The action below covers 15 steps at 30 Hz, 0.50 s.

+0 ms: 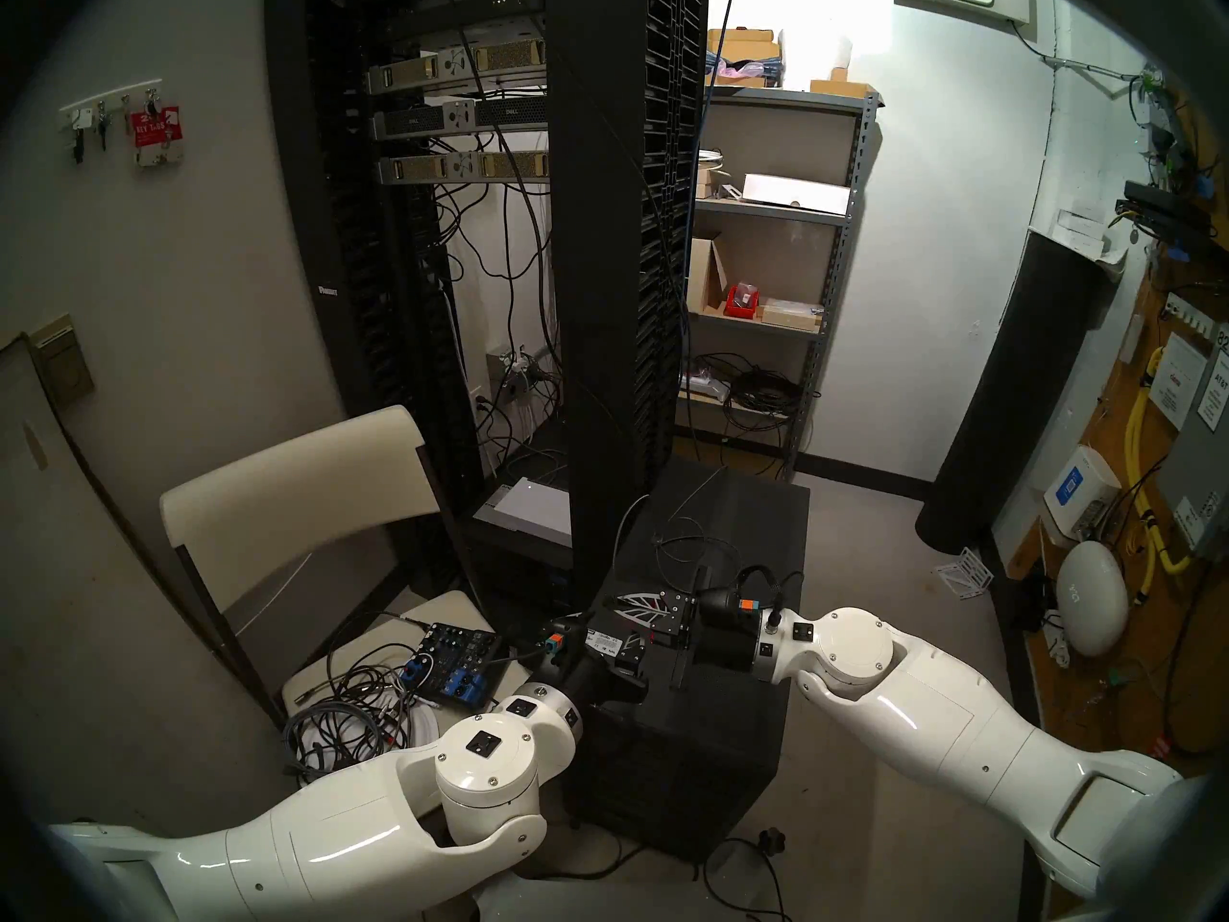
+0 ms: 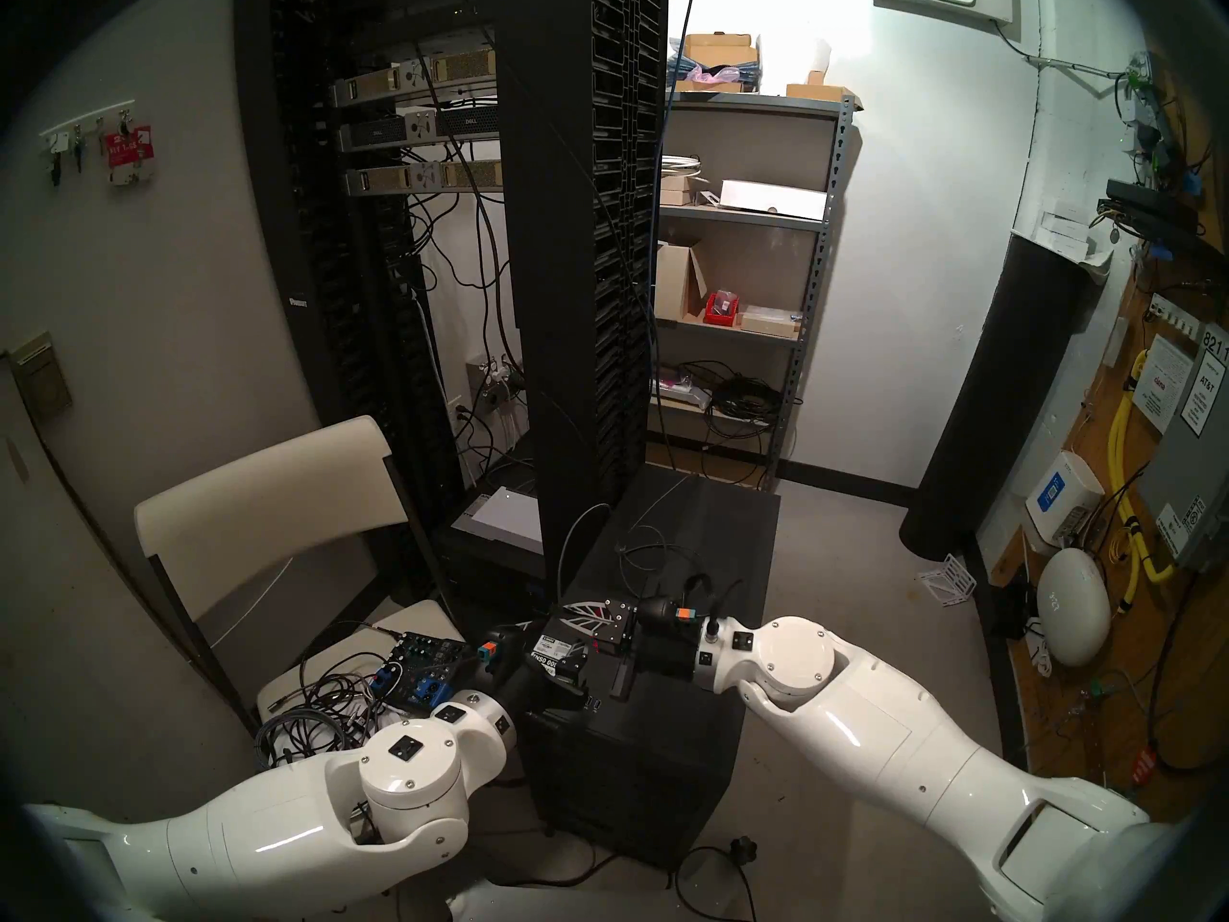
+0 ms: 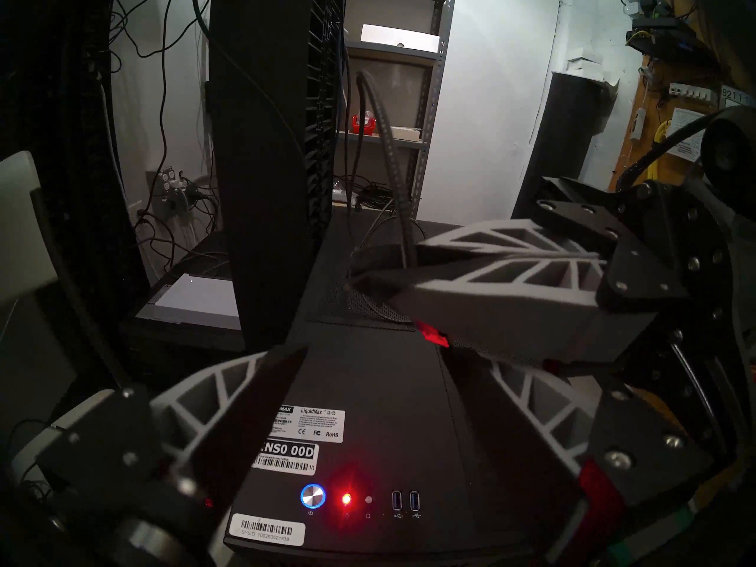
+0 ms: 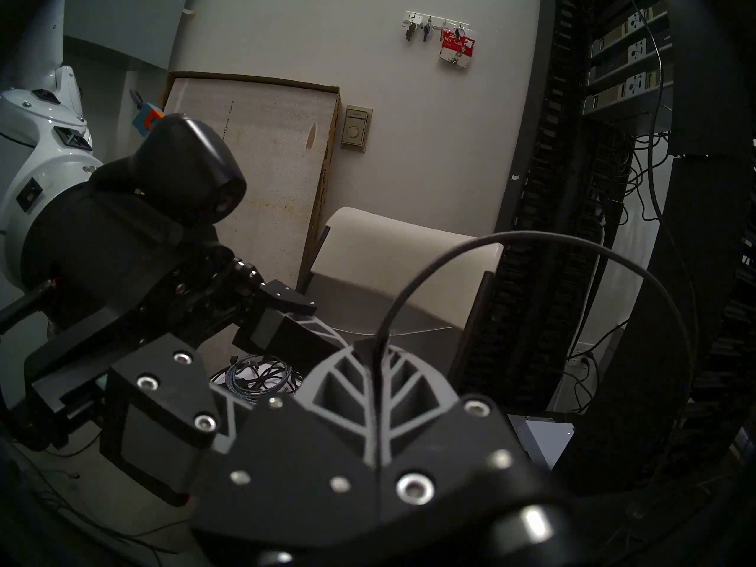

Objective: Insert the cable into the workstation's USB slot

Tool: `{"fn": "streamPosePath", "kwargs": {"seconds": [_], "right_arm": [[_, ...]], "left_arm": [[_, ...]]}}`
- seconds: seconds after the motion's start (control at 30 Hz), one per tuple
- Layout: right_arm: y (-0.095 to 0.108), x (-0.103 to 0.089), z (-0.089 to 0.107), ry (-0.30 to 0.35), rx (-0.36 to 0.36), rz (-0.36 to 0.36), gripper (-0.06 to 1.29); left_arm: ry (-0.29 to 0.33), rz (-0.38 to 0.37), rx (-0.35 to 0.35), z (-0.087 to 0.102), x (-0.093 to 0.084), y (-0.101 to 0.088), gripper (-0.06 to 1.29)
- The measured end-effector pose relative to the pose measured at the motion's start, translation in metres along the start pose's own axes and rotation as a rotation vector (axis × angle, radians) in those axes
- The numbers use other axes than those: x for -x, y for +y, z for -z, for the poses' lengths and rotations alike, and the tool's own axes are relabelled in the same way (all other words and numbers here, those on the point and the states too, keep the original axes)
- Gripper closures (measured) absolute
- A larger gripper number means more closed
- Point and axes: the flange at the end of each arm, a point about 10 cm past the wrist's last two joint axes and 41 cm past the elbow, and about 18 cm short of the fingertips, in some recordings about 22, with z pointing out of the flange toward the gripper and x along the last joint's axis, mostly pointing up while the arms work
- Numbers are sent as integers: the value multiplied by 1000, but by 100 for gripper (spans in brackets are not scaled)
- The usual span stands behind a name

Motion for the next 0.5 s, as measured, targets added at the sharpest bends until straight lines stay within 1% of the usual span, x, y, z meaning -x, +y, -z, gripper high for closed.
{"fn": "streamPosePath", "kwargs": {"seconds": [0.3, 0.5], "right_arm": [[1, 1, -1, 0, 6, -1, 125], [1, 0, -1, 1, 2, -3, 125]], "left_arm": [[3, 4, 8, 1, -2, 2, 21], [11, -1, -7, 1, -3, 1, 19]]}}
